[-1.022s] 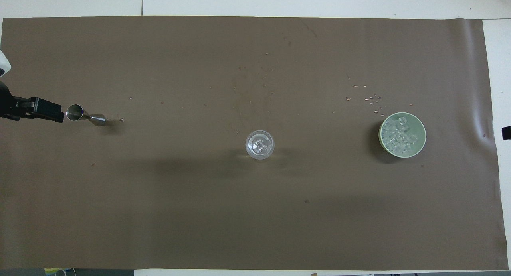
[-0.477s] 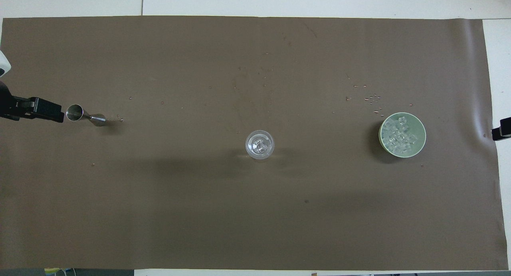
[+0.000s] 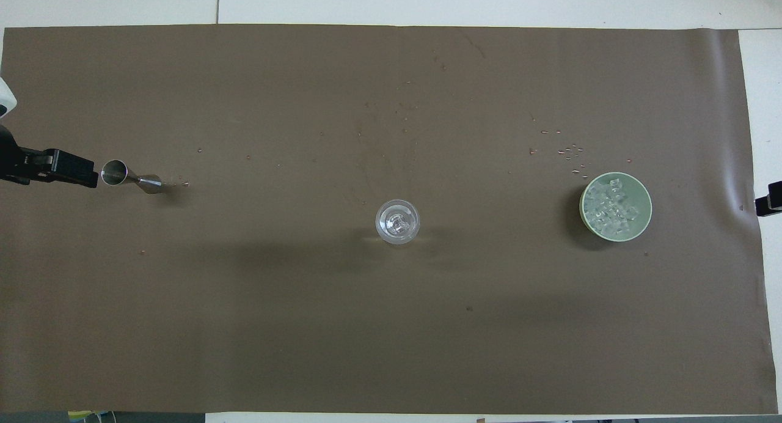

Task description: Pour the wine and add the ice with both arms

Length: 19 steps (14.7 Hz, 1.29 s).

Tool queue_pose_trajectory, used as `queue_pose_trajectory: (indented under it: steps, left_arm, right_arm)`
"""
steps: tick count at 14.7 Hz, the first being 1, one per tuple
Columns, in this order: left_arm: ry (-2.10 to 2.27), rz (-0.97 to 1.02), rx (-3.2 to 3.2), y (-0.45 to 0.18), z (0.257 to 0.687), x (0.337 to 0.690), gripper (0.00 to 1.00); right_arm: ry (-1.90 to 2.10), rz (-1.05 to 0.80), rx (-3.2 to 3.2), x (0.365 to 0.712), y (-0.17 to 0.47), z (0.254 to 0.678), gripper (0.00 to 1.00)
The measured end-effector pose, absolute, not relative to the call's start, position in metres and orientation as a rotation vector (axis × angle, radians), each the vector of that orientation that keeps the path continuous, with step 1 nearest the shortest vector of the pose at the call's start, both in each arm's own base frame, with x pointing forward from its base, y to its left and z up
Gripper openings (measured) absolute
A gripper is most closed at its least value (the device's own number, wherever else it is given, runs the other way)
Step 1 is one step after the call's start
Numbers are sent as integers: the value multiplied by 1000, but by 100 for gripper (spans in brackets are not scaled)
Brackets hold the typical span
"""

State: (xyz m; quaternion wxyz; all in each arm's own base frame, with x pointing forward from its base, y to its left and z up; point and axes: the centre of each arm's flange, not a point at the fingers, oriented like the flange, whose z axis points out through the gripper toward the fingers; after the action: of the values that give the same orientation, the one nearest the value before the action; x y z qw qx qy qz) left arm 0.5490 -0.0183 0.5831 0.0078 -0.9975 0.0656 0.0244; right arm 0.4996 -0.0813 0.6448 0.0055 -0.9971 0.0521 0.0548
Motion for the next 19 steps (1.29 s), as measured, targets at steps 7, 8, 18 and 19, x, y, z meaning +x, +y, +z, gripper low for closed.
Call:
queue_pose_trajectory:
  steps: [7,8,18,19]
  left_arm:
    - [205,76,-3118,-18,583,549,100]
    - [205,76,-3118,-18,583,549,100]
    - [205,76,-3118,-18,583,549,100]
    - [205,76,-3118,-18,583,549,100]
  right_arm:
    - [153,109,-3130,507,-79,636,100]
    - [151,107,-3130,508,-78,634,100]
    - [131,82,-3135,512,-72,630,100]
    - [126,82,-3136,512,-70,630,100]
